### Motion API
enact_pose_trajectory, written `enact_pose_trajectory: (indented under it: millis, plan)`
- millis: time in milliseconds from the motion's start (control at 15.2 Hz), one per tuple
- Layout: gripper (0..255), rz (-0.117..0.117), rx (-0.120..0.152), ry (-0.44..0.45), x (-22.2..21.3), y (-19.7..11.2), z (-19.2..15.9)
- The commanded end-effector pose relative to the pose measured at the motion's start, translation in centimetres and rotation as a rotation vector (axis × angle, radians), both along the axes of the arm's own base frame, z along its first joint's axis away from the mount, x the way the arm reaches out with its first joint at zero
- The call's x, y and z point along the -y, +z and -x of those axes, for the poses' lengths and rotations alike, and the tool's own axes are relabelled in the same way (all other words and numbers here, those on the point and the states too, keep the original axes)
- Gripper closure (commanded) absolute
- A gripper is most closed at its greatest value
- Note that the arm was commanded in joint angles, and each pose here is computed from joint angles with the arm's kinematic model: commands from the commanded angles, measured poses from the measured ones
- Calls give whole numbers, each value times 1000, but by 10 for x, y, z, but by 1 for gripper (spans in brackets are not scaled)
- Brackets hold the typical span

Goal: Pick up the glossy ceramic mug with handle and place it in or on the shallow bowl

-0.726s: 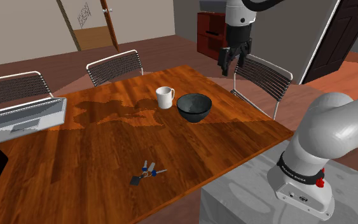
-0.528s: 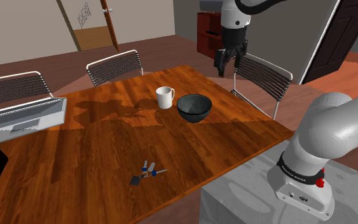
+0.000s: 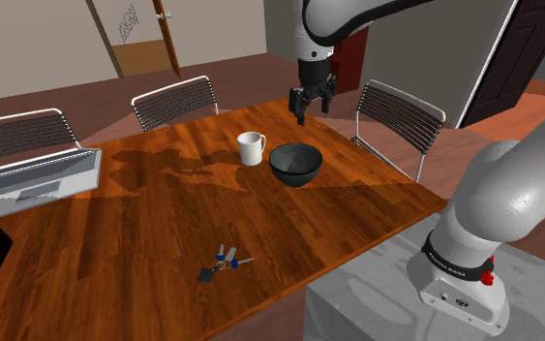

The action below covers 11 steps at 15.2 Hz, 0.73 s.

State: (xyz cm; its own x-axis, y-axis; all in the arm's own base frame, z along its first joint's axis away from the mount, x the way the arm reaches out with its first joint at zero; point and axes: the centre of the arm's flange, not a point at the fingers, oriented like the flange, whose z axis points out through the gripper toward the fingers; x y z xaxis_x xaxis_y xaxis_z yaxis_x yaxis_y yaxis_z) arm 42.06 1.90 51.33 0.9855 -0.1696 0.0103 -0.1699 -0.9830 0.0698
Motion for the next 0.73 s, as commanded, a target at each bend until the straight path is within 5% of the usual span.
enact_pose_trajectory:
  millis: [0,660]
  plan:
    - [0,-3,-1,-2,-8,-13,-24]
    - [0,-16,-8,-13,-39,-68,-141]
